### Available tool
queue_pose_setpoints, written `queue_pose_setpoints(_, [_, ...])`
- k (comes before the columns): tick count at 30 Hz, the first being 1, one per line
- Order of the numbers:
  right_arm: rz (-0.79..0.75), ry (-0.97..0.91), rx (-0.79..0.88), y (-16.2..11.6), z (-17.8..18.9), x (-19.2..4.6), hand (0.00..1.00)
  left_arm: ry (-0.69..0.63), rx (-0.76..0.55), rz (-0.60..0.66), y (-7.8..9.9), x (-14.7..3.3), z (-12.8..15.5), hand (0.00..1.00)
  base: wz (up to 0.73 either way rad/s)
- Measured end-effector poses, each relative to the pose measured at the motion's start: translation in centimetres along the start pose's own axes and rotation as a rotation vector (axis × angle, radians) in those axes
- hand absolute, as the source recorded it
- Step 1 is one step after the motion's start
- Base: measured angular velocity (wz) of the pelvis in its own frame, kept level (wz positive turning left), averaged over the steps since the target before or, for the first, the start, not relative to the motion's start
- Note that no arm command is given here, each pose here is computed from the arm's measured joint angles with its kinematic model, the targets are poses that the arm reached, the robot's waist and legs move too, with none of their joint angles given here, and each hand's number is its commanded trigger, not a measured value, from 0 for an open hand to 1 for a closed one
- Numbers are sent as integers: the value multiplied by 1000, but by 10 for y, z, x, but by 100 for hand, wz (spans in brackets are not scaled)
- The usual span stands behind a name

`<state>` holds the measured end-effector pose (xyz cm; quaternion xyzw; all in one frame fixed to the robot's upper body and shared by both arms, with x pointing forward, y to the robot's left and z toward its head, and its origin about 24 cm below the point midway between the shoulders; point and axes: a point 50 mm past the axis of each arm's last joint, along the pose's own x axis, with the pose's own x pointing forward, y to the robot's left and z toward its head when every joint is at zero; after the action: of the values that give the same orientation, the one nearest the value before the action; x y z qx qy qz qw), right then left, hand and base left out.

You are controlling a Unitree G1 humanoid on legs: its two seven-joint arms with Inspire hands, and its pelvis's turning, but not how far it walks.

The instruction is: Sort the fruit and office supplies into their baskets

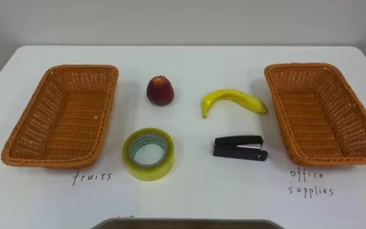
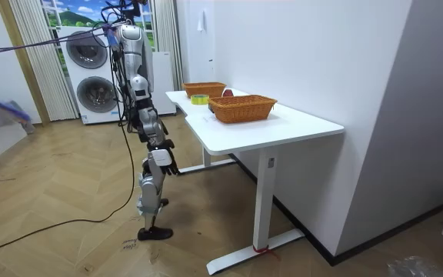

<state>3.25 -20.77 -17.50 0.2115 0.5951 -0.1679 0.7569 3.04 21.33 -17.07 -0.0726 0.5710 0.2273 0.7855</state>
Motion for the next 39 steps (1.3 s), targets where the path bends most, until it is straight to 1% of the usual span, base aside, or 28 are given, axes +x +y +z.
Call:
queue_pose_setpoints(13, [20,11,13,-1,-3,0,0,6,-14,4,2,0,-1,0,0])
queue_pose_setpoints(22, [-4,30,103,-5,-8,-1,0,14,-18,7,3,0,-2,0,0])
queue_pose_setpoints(25, [-43,38,143,-10,-11,-2,0,23,-20,8,4,0,-2,0,0])
queue_pose_setpoints(28, [-88,31,246,-18,-13,-4,0,37,-53,24,10,0,-6,0,3])
queue_pose_setpoints(32, [-185,15,412,-35,-21,-10,0,58,-94,57,20,-2,-12,0,3])
queue_pose_setpoints(34, [-231,7,481,-41,-21,-11,0,66,-94,64,22,-2,-13,0,0])
queue_pose_setpoints(36, [-300,-4,553,-49,-18,-14,0,74,-88,76,26,-2,-13,0,-4])
queue_pose_setpoints(39, [-390,-56,574,-59,0,-16,0,81,-96,97,31,-2,-13,0,-9])
